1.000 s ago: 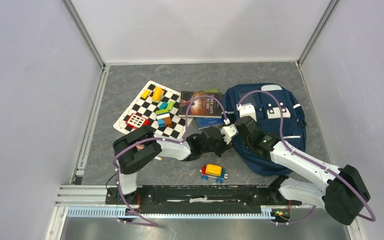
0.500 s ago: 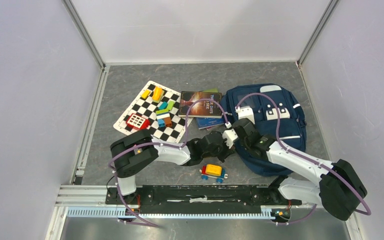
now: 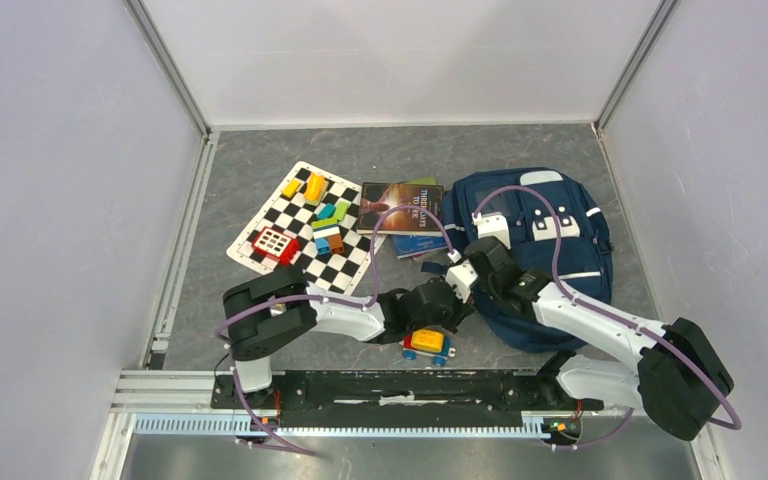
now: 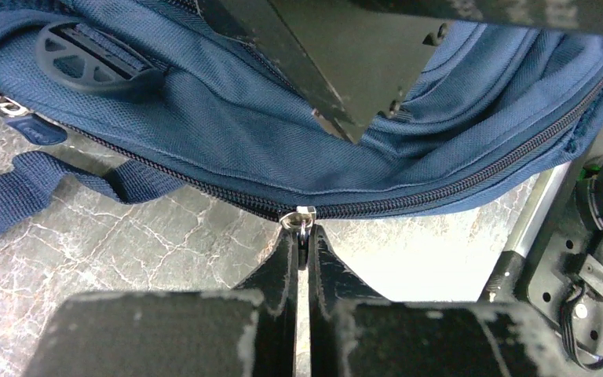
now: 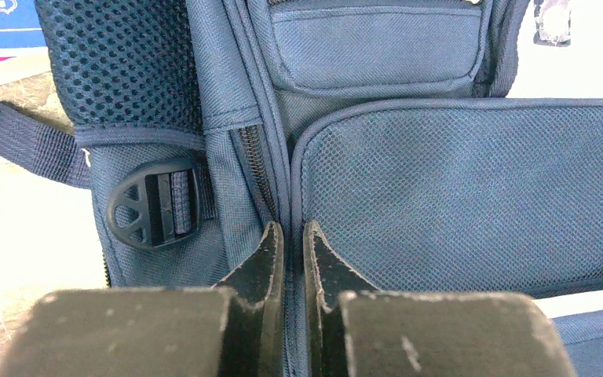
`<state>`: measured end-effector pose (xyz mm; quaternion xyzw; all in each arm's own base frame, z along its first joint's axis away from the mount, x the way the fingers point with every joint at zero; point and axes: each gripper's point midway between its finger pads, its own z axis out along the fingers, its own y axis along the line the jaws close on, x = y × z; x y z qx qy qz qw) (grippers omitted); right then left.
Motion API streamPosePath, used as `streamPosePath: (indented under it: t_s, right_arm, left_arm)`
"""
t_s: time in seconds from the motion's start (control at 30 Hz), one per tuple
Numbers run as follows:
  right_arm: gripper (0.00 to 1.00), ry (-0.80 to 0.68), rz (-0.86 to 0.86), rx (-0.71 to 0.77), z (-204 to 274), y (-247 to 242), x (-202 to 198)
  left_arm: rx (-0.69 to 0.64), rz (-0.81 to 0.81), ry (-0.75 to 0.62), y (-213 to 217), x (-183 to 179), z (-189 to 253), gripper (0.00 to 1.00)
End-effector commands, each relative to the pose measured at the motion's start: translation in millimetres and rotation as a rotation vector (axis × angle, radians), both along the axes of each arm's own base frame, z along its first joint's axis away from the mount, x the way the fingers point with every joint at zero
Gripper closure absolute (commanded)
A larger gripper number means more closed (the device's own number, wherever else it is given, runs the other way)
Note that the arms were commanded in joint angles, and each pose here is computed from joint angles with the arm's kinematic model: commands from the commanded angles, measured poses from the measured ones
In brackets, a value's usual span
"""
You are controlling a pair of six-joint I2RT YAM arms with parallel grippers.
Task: Pack the student bag
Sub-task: Unzip the student bag at the center of the board.
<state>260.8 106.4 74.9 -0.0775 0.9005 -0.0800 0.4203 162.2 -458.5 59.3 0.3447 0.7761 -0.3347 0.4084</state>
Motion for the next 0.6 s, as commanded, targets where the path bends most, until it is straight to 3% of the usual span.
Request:
streamPosePath:
  t_s: [0.0,0.23,0.57]
  right_arm:
    - [1.0,-0.171,-0.062,0.107,37,17,33]
    - [1.0,-0.182,-0.049,0.096,42,12,29]
    - [1.0,-0.206,-0.04,0.099,49,9,27]
  left_arm:
    - [-0.082,-0.301,-0.035,-42,-93,39,0.98]
    - [-0.061,-0.16,-0.12,-24,-91,50,0.98]
    - [-0.112,-0.208,-0.102,-30,-122,56,0.98]
